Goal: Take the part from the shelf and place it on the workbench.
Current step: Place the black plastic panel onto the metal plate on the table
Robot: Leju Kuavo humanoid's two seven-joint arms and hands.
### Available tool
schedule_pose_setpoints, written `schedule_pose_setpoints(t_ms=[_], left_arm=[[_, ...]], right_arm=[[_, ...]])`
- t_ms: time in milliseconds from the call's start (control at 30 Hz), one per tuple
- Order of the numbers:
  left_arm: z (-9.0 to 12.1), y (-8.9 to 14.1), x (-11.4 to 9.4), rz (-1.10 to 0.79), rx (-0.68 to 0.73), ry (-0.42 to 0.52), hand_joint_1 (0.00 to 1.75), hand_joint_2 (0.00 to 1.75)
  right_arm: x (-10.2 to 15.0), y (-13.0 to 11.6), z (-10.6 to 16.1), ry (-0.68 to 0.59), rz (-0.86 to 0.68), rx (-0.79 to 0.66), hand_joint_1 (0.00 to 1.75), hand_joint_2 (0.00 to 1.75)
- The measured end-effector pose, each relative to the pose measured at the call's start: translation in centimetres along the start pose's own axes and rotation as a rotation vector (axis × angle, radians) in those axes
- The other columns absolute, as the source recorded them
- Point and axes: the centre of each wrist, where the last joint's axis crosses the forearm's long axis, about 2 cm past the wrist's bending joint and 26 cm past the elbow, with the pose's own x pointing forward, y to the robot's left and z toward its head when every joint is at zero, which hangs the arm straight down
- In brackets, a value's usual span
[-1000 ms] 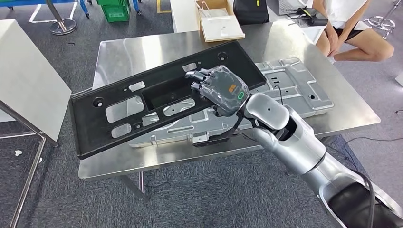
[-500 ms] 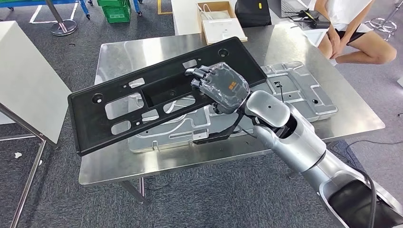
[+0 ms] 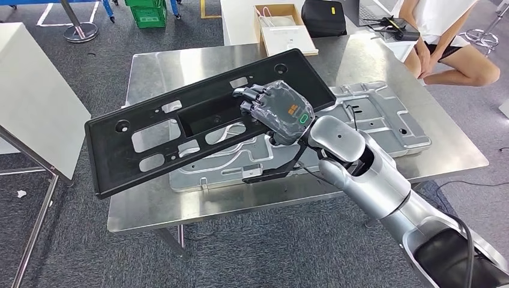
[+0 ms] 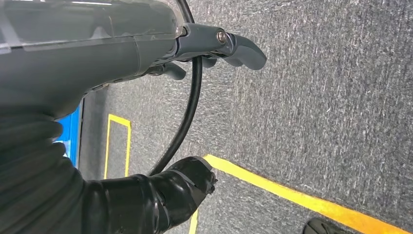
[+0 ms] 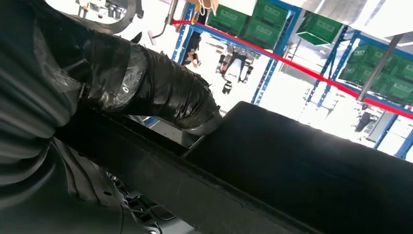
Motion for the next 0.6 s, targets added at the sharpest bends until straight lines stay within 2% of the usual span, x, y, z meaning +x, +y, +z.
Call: schedule_pose_setpoints(t_ms=[200,600], left_arm=[[0.0,0.0,-0.1,0.009,0.003,0.005,0.0,1.75],[0.1,-0.2,-0.6,0.029,0.023,0.035,0.0,1.75]], right_arm=[[-0.8,0.7,1.4,0.049,0.007,0.02,1.75,1.75],[-4.3,3.6,9.6,0.305,0.019,0.1,1.75,1.75]])
